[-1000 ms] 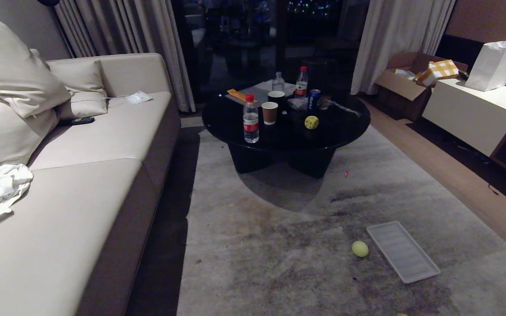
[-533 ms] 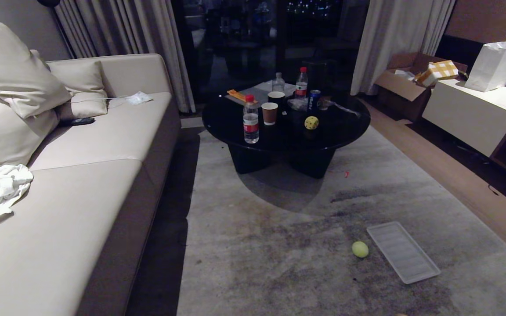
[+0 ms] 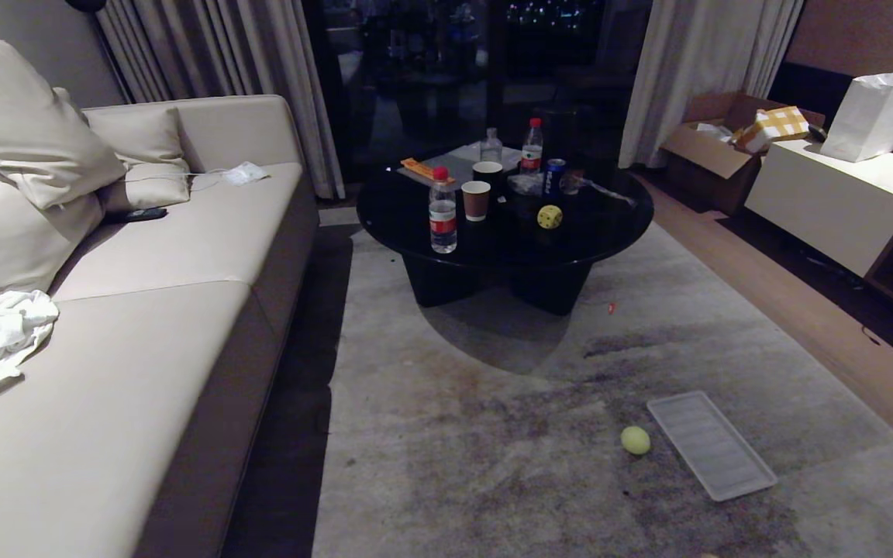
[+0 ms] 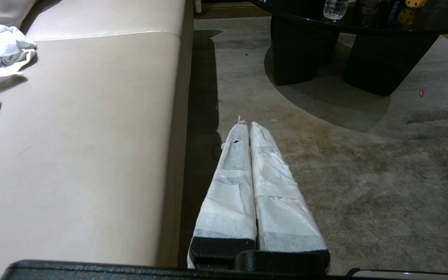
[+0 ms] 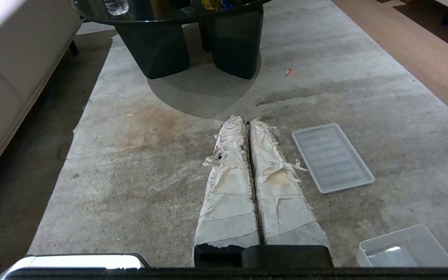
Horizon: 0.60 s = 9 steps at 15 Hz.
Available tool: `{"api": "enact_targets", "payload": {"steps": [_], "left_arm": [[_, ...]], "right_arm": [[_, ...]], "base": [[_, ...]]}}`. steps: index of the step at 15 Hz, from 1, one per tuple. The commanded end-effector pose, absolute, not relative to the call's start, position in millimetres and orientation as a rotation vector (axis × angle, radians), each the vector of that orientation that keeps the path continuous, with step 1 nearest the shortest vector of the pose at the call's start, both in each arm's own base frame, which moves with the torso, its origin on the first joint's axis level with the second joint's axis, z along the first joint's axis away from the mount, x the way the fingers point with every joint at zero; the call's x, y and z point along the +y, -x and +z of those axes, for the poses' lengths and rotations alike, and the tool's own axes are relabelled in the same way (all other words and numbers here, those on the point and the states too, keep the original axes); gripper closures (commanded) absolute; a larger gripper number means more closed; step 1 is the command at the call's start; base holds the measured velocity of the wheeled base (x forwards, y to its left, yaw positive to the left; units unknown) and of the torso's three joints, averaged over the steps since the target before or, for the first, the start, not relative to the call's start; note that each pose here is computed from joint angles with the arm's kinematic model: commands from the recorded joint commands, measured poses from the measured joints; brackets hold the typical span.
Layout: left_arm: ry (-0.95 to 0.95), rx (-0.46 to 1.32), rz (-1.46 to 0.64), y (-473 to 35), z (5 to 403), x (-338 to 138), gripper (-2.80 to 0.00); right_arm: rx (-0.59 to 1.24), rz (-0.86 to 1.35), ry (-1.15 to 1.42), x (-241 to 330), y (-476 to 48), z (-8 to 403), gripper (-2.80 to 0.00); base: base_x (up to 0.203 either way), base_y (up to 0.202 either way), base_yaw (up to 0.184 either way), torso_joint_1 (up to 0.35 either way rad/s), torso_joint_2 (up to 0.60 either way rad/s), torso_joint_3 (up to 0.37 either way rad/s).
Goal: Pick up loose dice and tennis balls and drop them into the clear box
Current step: Find toys out of the box
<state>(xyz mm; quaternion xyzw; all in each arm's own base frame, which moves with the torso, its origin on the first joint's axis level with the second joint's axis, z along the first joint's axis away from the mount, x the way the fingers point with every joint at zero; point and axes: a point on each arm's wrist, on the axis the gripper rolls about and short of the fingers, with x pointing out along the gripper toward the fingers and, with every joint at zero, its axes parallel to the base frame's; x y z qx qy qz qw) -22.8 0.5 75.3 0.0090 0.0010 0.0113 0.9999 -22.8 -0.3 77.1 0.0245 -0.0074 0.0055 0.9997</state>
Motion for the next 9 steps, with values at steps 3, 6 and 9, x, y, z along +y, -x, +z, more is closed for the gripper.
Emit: {"api": "enact_targets", "payload": {"steps": [3, 6, 9], "left_arm": [[-0.018, 0.005, 0.023, 22.6, 74.9, 0.5, 0.00], [-0.017, 0.005, 0.022, 22.6, 74.9, 0.5, 0.00], [-0.018, 0.005, 0.021, 22.6, 74.9, 0.5, 0.00]], "right_arm": [[-0.009, 0.011, -0.048, -0.3, 22.3, 75.8, 0.00], [-0.009, 0.009, -0.049, -0.3, 22.3, 75.8, 0.00], [-0.009, 0.011, -0.049, -0.3, 22.3, 75.8, 0.00]], "base": [[0.000, 0.000, 0.000, 0.000, 0.00, 0.000], [0.000, 0.000, 0.000, 0.000, 0.00, 0.000], [0.000, 0.000, 0.000, 0.000, 0.00, 0.000]]}}
